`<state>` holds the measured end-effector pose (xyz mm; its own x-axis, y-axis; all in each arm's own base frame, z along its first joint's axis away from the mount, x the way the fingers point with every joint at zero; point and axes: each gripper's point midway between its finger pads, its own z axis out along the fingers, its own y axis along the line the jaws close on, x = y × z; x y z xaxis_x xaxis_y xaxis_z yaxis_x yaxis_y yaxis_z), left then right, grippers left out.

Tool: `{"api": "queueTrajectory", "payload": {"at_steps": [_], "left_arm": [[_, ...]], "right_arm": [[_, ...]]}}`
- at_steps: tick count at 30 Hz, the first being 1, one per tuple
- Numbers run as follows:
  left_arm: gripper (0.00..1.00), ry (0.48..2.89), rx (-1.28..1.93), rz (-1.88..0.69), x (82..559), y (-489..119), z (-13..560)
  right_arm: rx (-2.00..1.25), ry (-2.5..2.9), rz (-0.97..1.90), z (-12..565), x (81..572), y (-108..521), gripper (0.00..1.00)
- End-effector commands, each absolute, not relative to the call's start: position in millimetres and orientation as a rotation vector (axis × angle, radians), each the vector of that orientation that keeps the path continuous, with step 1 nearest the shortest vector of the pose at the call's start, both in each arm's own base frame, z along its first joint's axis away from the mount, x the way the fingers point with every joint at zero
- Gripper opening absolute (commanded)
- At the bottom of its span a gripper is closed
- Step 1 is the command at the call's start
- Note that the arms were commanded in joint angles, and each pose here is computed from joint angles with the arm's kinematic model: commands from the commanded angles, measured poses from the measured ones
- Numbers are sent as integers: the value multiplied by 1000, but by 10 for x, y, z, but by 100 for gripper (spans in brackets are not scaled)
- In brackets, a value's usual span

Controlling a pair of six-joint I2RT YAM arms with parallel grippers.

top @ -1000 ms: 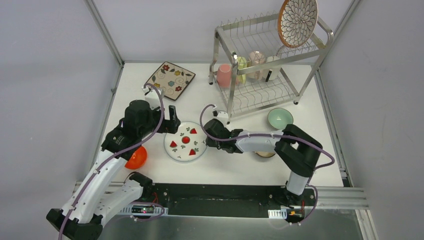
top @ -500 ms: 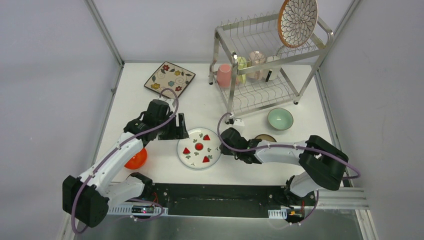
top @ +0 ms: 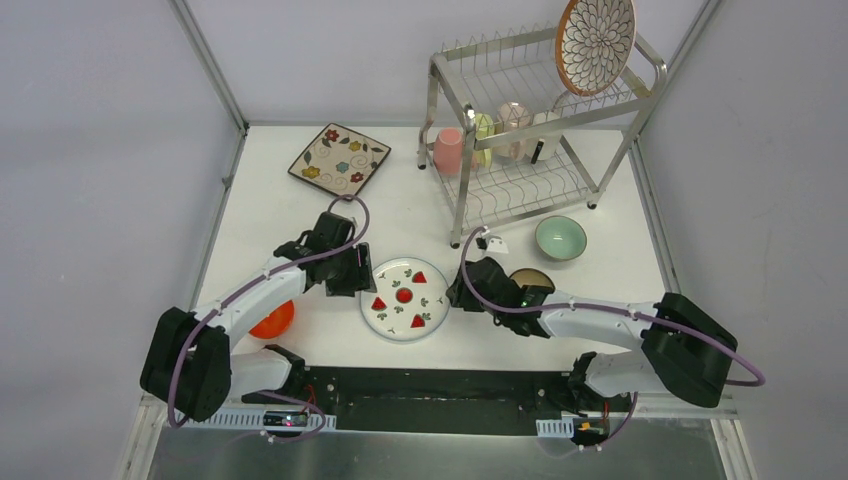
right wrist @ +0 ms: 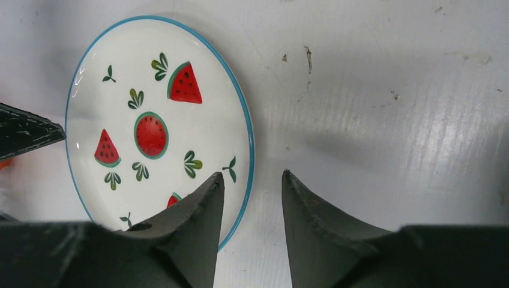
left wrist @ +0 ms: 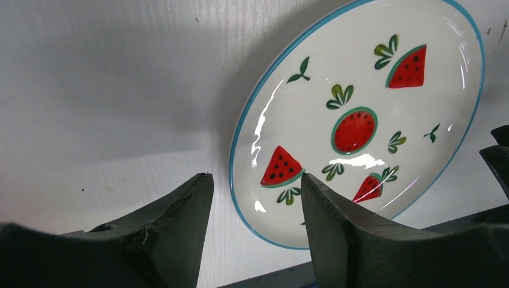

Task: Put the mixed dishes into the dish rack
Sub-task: Pick up the plate at the center of the board.

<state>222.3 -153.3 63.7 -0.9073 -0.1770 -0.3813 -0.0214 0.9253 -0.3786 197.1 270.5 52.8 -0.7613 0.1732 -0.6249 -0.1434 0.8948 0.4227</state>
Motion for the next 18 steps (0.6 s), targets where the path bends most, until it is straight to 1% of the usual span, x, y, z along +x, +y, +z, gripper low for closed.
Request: {"api": "queueTrajectory", "payload": {"at_steps": [1,6,10,15,18], "left_arm": [[57,2623,-182,-559,2357,-1602,615],[56,2684,-203,-528,2314,-1584,435],[54,2702,-205,-522,2319,-1592,378],[43,2708,-189,-577,2319,-1670,360],[39,2712,-192,-571,2319,-1664,323]], "right_arm": [[15,2314,686,687,2016,2758,44],[4,2305,719,730,2000,2745,52],[5,2293,735,778,2005,2732,53],[14,2278,751,737,2034,2731,52],[13,2275,776,742,2036,2774,52]]}}
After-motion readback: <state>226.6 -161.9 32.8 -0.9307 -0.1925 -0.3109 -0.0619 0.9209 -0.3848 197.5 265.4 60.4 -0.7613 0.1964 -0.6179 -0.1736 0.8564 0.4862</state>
